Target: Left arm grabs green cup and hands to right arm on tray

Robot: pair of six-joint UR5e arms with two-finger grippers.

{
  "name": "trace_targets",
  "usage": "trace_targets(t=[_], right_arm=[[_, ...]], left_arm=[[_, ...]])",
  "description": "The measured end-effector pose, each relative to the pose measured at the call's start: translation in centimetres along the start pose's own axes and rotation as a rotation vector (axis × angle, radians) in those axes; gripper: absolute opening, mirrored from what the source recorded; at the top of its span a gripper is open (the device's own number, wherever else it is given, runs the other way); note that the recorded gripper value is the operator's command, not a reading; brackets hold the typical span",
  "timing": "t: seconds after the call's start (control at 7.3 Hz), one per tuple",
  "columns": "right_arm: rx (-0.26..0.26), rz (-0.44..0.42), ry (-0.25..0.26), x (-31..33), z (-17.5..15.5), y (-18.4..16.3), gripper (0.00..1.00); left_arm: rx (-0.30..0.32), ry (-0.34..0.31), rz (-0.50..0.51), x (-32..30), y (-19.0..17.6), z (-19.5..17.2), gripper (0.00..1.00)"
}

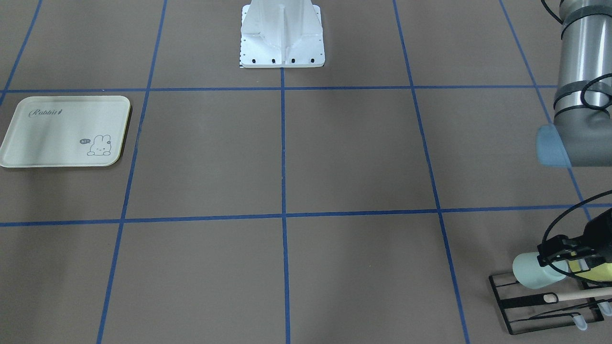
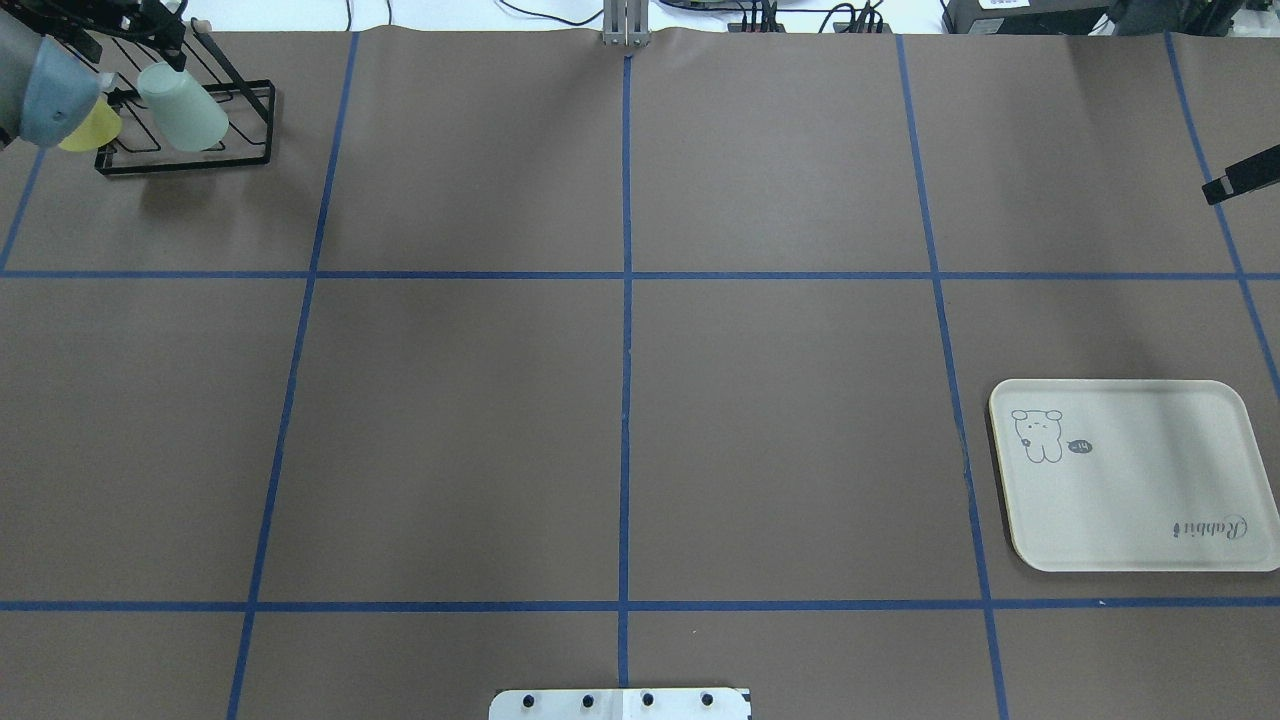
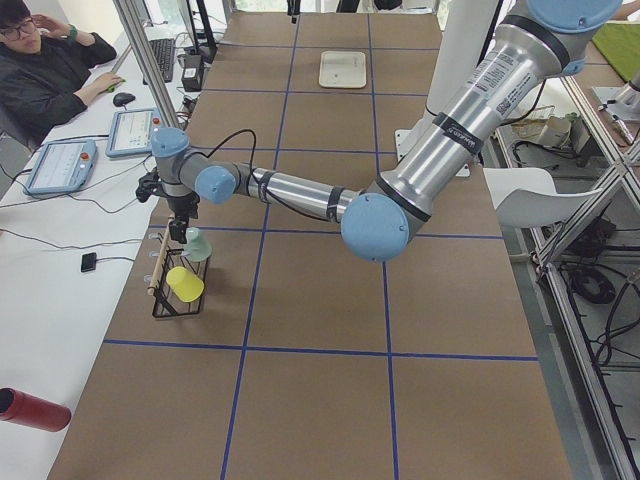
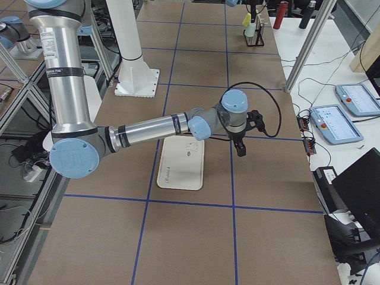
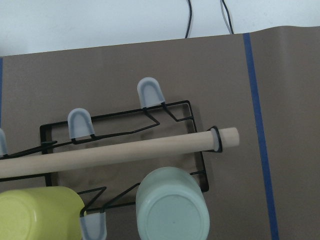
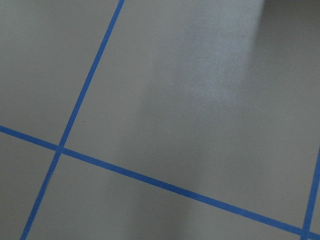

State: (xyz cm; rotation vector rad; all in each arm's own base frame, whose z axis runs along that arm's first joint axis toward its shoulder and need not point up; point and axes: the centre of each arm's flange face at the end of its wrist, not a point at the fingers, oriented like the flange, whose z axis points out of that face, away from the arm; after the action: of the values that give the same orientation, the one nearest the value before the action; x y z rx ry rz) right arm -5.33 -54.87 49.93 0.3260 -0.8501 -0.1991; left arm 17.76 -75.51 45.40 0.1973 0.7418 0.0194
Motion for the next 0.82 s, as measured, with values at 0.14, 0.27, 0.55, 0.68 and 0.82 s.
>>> trace_targets(t=[0.14, 0.27, 0.55, 0.68, 0.82], right_arm=[[0.000, 0.000, 0.000, 0.0, 0.0, 0.0, 0.99], [-0.001, 0.000, 0.000, 0.0, 0.0, 0.0, 0.99], [-0.002, 0.000, 0.001, 0.0, 0.1, 0.1, 0.99], [-0.003, 0.001, 0.001, 0.0, 0.1, 0.1, 0.99], [-0.003, 0.001, 0.001, 0.1, 0.2, 0.1, 0.99]], left_arm=[[0.004, -0.014, 0.004, 0.1, -0.1, 0.9, 1.00], [0.010, -0.028, 0.004, 0.6, -0.1, 1.3, 1.00], [0.014, -0.042, 0.007, 1.7, -0.1, 2.0, 1.00], [0.013, -0.044, 0.010, 1.9, -0.1, 2.1, 0.99], [0.012, -0.044, 0.016, 2.1, 0.0, 2.3, 0.99]])
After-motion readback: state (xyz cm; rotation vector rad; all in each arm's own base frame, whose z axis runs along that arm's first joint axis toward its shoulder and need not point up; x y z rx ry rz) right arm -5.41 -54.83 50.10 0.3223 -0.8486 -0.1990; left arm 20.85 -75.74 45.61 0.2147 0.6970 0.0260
